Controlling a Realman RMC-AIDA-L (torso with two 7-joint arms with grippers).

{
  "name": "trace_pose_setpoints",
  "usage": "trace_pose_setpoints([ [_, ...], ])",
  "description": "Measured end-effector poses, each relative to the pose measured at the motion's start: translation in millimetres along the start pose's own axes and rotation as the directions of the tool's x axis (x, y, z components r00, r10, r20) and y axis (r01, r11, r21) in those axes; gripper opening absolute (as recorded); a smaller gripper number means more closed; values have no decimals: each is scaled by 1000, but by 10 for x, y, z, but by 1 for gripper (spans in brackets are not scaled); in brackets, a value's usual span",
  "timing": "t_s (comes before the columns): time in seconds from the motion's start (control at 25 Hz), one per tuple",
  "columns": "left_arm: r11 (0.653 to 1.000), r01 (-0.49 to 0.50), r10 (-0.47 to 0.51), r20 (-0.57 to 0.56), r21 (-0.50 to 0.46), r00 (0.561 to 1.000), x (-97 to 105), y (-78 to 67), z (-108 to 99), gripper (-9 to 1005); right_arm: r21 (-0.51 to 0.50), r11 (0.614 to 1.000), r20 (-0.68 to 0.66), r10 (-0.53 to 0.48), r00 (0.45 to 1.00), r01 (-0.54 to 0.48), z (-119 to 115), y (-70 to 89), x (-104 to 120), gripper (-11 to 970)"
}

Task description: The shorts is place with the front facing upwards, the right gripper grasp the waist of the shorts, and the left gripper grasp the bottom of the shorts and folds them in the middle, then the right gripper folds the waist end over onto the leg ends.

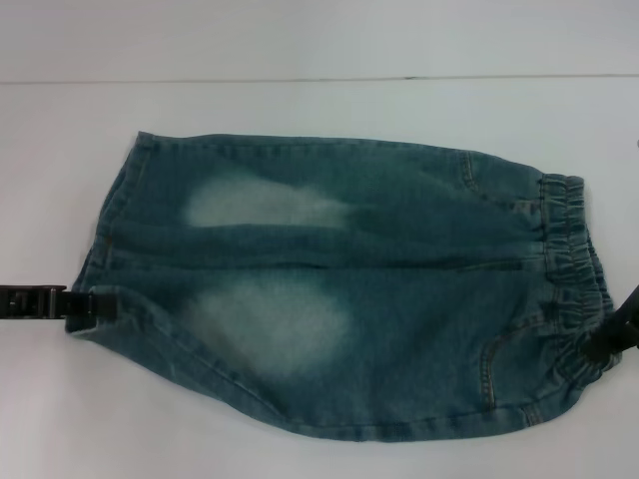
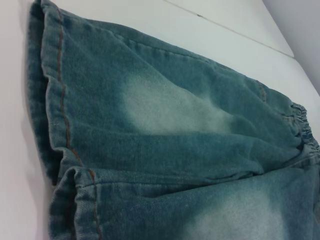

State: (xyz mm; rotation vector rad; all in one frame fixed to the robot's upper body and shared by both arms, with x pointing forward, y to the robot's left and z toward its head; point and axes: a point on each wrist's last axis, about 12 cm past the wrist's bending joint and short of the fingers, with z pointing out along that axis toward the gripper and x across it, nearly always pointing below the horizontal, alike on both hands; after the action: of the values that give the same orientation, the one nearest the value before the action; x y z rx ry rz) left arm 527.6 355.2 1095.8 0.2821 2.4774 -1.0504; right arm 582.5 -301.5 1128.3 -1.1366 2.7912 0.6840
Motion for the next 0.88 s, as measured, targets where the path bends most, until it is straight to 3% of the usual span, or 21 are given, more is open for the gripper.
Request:
trace_pose_setpoints([
  [0.2,1000,6,-6,19,4,1000,-23,-4,-3,28,-3,1000,58,22,998,-22,-9,-47,64,31],
  [0.4,999,45,-45,90,-8,995,-103,33,-7,28,-60,997,268,65,961,-51,-42,-136,230,37],
  [0.6,996,88,-86,185,-3,979,-223,79,42,28,-109,986,546,165,822,-126,55,-234,400,42],
  [0.88,994,107,-102,261,-6,960,-395,86,166,28,-179,962,747,269,608,-205,302,-242,522,50],
])
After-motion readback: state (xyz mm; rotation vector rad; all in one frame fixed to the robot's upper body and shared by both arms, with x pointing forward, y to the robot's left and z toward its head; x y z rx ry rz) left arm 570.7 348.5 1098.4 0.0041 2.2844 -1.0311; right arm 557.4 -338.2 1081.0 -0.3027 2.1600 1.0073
